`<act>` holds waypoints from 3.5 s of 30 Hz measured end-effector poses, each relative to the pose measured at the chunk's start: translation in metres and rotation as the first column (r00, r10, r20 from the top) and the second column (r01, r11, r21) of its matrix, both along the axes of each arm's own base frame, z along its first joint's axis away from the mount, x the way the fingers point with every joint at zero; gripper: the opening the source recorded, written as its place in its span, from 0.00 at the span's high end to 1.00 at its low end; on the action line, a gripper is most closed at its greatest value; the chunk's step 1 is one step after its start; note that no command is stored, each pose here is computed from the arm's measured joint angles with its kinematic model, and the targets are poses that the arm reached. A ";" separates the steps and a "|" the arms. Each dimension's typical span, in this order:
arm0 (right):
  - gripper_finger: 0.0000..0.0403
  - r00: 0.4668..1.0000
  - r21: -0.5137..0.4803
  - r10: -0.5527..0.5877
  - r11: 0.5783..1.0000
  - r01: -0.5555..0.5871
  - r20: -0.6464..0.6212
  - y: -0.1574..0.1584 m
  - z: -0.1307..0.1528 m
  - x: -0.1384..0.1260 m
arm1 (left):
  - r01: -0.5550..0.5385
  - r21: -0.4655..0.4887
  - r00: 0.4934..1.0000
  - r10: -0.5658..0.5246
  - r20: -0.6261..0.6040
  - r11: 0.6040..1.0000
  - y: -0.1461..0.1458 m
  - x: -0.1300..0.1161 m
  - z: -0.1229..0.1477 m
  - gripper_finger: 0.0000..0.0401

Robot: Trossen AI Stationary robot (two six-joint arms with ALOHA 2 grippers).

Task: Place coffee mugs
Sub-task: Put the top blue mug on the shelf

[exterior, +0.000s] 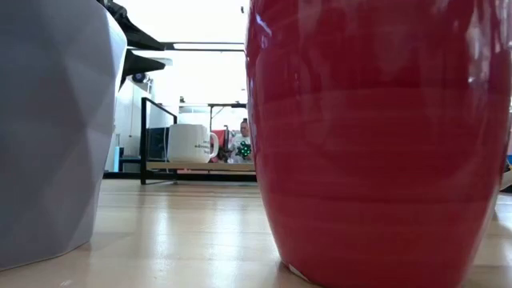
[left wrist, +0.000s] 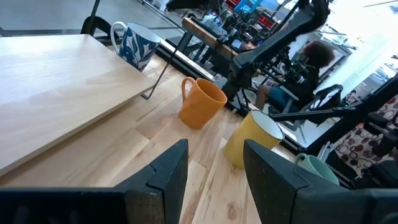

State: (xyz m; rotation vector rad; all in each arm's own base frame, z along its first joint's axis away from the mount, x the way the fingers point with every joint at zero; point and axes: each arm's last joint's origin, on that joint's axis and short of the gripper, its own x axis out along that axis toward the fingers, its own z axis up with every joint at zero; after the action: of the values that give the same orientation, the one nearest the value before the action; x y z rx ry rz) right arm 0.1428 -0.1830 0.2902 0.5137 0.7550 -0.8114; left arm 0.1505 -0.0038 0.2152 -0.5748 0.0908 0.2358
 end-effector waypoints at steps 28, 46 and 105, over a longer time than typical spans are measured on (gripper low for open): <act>0.60 0.961 0.205 0.057 0.979 0.000 -0.269 -0.056 -0.032 0.034 | 0.025 -0.034 1.000 -0.025 0.000 0.999 -0.001 0.000 -0.001 0.64; 0.60 0.960 0.262 0.023 0.964 0.053 -0.278 -0.055 -0.071 0.033 | 0.025 -0.031 1.000 -0.025 -0.004 0.999 -0.001 0.000 -0.001 0.64; 1.00 0.908 -0.185 -0.110 0.962 0.199 0.405 0.029 0.072 0.027 | 0.136 -0.007 0.991 -0.136 -0.016 0.991 -0.004 0.000 -0.001 0.64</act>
State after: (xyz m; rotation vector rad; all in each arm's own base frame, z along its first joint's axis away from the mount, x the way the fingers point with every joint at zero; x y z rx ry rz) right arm 0.1698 -0.1540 0.3624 0.5177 0.2493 -0.8941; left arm 0.1508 -0.0079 0.2139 -0.5706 0.1460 0.1079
